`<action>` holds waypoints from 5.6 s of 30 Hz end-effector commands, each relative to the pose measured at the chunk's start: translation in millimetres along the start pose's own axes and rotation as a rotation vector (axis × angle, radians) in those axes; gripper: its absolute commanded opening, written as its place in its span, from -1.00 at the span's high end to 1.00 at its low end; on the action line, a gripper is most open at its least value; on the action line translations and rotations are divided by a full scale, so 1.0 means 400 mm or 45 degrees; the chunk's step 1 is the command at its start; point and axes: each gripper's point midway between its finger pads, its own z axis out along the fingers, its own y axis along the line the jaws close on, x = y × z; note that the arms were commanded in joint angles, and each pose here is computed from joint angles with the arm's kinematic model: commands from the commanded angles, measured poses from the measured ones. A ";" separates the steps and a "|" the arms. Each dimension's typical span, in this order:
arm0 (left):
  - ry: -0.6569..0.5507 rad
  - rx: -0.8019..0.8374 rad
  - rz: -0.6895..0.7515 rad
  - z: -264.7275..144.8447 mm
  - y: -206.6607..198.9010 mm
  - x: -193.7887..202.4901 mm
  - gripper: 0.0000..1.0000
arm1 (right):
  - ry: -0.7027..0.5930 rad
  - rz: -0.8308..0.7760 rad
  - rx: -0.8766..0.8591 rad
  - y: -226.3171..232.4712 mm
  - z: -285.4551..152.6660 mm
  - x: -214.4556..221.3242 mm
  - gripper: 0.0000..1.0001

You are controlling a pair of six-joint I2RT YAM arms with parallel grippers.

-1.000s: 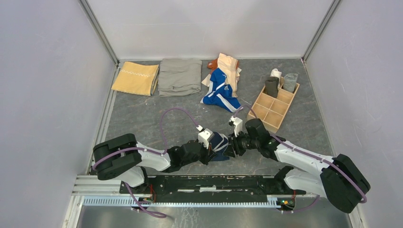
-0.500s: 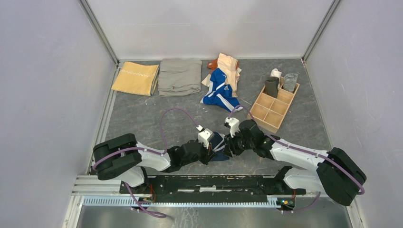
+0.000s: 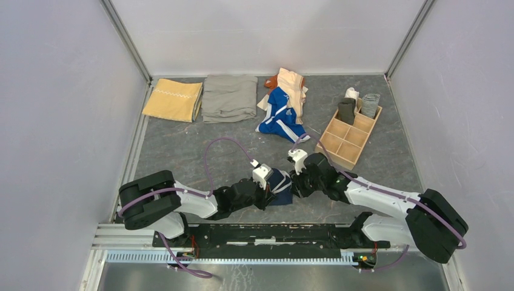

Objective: Roll the underwear
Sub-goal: Roll the underwear to the center of the board.

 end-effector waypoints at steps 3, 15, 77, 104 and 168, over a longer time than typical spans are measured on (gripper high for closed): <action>0.169 -0.132 -0.008 -0.023 0.075 0.102 0.96 | -0.195 -0.072 -0.016 0.023 -0.047 -0.117 0.37; 0.168 -0.128 -0.011 -0.022 0.073 0.101 0.96 | -0.131 -0.069 -0.211 0.089 -0.023 -0.069 0.08; 0.294 -0.143 -0.062 -0.048 0.091 0.141 0.96 | -0.504 -1.727 -0.129 0.231 -0.092 -0.048 -0.07; 0.309 -0.114 -0.061 -0.041 0.084 0.146 0.96 | -0.227 -1.968 0.097 0.143 0.012 0.019 -0.14; -0.273 -0.213 -0.218 -0.279 0.110 -0.135 0.96 | 0.182 -0.309 -0.862 0.312 0.080 0.077 1.00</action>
